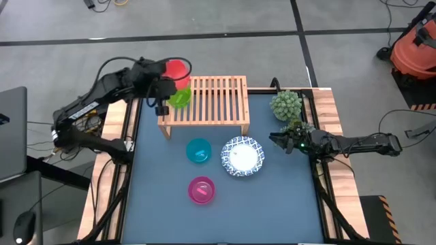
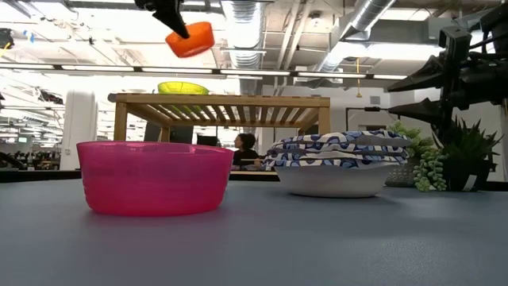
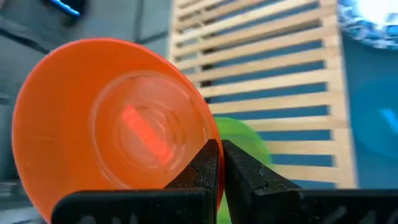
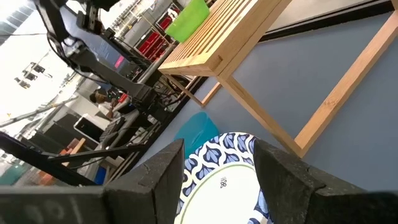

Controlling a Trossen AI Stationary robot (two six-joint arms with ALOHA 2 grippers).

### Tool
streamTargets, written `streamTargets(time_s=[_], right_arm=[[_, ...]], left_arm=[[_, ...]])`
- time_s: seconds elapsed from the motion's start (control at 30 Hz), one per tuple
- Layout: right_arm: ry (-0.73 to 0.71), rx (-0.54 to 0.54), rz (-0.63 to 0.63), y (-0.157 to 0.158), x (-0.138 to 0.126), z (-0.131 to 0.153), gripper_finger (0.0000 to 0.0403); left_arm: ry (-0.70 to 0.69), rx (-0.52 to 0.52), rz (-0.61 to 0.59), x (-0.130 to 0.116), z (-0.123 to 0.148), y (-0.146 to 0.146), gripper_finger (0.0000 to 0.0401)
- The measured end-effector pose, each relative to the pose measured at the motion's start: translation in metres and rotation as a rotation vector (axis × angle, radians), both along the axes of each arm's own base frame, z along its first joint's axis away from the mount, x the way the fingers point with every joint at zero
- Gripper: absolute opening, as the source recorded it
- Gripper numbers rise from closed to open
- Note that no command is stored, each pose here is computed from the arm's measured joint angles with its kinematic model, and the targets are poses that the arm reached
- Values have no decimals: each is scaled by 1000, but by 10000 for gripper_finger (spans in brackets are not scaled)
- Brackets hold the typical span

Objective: Place and stack bowls onto a shelf
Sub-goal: Stack the orange bowl on top of the green bowl on the shelf

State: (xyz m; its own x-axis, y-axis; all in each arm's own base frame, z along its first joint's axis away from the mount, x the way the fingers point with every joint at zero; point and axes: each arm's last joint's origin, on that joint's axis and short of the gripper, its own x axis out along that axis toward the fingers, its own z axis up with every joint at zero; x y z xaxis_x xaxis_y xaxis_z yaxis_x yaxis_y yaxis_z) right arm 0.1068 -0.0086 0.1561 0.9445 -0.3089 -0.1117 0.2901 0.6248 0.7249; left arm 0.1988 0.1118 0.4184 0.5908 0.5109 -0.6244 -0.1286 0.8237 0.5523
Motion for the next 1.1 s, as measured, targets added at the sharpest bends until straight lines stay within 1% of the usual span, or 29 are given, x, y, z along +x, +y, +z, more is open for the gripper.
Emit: streamTargets(time_s=[0.03, 0.17, 0.4, 0.53, 0.8, 1.1], right_arm=[[-3, 9, -1, 0, 0, 0, 218], [-4, 12, -2, 0, 0, 0, 218], [-4, 12, -3, 0, 0, 0, 218], [-4, 11, -4, 0, 0, 0, 218], [-3, 9, -4, 0, 0, 0, 218], [0, 0, -4, 0, 0, 0, 218]], left_arm=[[7, 4, 4, -2, -2, -1, 0], [98, -71, 11, -1, -19, 0, 0], [218, -148, -21, 27, -46, 14, 0], [278, -202, -16, 31, -58, 20, 0], [281, -234, 48, 22, -59, 29, 0], [269, -264, 18, 23, -59, 29, 0]])
